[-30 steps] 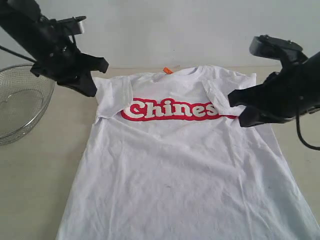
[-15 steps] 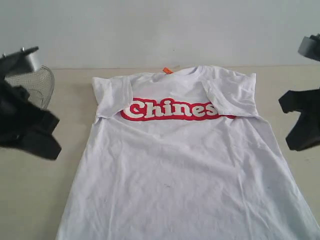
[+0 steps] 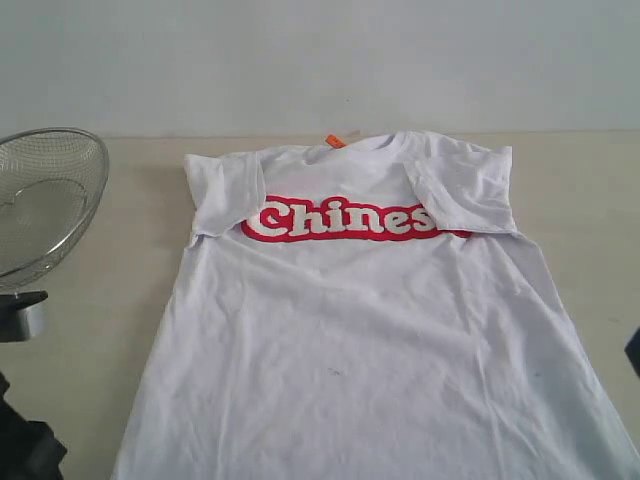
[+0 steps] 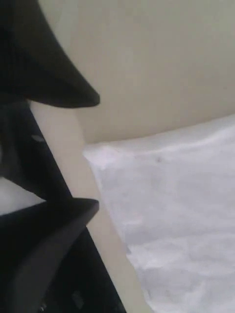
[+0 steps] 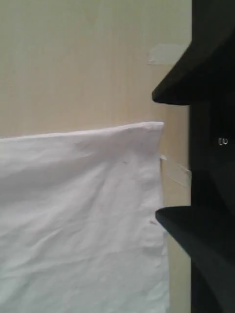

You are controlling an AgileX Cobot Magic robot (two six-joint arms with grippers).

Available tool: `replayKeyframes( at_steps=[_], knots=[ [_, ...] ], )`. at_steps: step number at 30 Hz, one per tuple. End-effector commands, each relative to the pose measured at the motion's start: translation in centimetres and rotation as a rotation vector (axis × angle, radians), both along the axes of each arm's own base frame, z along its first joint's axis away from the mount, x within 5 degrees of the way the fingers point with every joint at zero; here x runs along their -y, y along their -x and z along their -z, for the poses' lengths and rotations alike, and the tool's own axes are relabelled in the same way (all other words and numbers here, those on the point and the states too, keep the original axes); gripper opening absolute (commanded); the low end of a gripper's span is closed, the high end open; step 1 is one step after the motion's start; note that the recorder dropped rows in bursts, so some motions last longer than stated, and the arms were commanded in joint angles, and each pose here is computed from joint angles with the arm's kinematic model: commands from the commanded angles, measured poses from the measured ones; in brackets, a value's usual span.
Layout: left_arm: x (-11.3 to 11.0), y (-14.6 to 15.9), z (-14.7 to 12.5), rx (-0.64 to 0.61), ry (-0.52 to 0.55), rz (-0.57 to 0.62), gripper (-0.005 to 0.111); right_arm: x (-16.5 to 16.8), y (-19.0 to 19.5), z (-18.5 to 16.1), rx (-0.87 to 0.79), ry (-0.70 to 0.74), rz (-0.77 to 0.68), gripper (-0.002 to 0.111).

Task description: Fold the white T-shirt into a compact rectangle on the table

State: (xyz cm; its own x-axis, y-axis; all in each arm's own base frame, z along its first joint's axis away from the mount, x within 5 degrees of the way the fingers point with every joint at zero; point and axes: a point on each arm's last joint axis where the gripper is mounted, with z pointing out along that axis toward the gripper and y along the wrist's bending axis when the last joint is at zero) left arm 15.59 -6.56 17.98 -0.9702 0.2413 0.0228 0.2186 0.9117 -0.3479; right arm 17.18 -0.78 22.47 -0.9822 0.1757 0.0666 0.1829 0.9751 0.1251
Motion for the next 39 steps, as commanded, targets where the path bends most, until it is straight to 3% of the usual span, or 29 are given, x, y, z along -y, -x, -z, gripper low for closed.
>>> replayKeyframes(
  at_steps=[1, 8, 18, 28, 39],
  knots=[
    [0.0, -0.1, 0.2, 0.029, 0.003, -0.034, 0.053, -0.3, 1.7, 3.1, 0.004, -0.019, 0.04, 0.055],
    [0.2, -0.2, 1.9, -0.003, 0.018, -0.106, 0.053, -0.4, 2.0, 3.7, 0.014, -0.021, 0.038, 0.055],
    [0.5, -0.9, 5.3, -0.169, -0.013, -0.131, 0.053, -0.1, 0.7, 5.0, 0.022, -0.008, 0.048, 0.055],
    [0.5, -1.6, 5.7, -0.115, -0.014, -0.155, 0.053, 0.2, -1.0, 8.2, -0.041, 0.001, 0.053, 0.055],
    [0.4, -1.8, 5.7, -0.096, -0.022, -0.154, 0.053, 0.3, -1.1, 9.4, -0.102, 0.001, 0.048, 0.055]
  ],
)
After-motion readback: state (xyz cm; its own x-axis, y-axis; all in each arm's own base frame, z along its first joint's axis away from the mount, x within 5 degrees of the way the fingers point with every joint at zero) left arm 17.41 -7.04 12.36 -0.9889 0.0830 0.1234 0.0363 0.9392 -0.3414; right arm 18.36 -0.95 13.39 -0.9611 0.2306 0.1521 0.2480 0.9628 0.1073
